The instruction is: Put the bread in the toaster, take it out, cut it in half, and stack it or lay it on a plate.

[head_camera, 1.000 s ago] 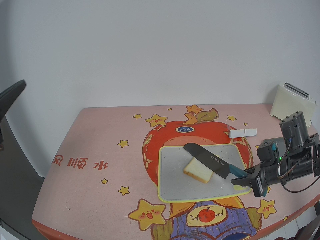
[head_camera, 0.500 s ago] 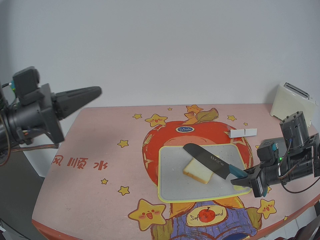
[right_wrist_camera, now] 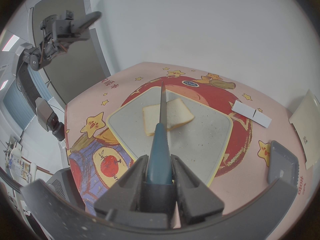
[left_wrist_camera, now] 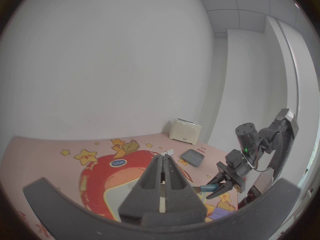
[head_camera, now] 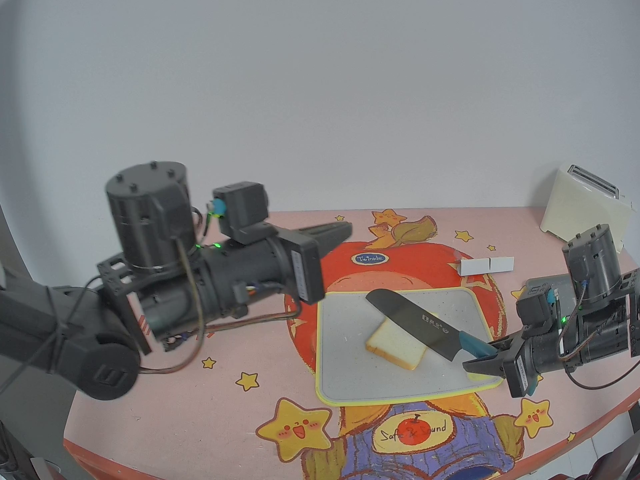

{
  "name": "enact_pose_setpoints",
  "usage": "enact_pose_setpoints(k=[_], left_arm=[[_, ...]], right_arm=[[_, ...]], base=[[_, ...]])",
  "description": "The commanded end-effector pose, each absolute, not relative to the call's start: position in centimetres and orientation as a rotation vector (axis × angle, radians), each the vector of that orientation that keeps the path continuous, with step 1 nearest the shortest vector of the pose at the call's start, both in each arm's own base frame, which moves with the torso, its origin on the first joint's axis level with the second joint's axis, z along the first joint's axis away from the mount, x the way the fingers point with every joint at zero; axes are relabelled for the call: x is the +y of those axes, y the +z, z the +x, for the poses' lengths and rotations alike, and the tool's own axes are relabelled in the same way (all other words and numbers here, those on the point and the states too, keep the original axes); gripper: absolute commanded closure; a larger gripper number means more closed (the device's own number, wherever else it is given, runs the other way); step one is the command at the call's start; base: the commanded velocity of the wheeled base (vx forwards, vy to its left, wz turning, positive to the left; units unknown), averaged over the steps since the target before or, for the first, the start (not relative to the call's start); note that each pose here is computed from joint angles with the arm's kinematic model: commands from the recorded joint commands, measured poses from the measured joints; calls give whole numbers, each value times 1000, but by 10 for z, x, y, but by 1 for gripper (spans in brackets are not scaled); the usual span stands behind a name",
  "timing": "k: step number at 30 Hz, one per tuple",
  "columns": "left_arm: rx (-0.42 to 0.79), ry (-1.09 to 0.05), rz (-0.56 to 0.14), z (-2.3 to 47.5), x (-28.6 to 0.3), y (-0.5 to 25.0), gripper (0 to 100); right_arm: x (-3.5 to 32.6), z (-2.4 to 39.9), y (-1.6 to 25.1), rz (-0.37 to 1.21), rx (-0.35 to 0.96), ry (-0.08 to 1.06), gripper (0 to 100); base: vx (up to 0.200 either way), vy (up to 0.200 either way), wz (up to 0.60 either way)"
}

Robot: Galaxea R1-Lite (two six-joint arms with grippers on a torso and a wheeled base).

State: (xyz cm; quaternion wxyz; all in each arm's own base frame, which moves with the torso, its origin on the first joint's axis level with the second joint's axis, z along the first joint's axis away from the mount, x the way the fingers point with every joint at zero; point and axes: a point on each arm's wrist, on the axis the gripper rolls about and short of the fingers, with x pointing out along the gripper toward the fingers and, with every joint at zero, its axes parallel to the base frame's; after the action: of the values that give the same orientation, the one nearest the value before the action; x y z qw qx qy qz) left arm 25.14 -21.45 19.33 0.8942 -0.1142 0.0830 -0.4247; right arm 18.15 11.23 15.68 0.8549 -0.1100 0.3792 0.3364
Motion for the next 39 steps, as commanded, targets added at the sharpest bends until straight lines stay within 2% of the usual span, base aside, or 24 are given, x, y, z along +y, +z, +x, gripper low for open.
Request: enact_pose_setpoints(k=[1,5,7,16,23,29,39], left_arm=[[224,-885,-255,272,-246,161,100],[209,-877,-254,283,-272,146,100],[209,-877,-254,285,-276,144,100],[210,-878,-254,286,-277,142,100],[234,-872,-246,287,-278,133,100],[276,-879,-231,288,-286,111,100],[284,-884,-226,288,-290,106,100]], right_arm=[[109,176,158,-231,789,707,100],[109,176,159,-234,782,702,100],[109,176,158,-234,785,701,100],[109,177,156,-245,796,678,100],[112,175,157,-251,789,682,100],[114,174,156,-265,790,682,100],[116,174,157,-266,785,687,100]], base=[[0,0,0],[0,0,0],[0,0,0],[0,0,0],[0,0,0],[0,0,0],[0,0,0]])
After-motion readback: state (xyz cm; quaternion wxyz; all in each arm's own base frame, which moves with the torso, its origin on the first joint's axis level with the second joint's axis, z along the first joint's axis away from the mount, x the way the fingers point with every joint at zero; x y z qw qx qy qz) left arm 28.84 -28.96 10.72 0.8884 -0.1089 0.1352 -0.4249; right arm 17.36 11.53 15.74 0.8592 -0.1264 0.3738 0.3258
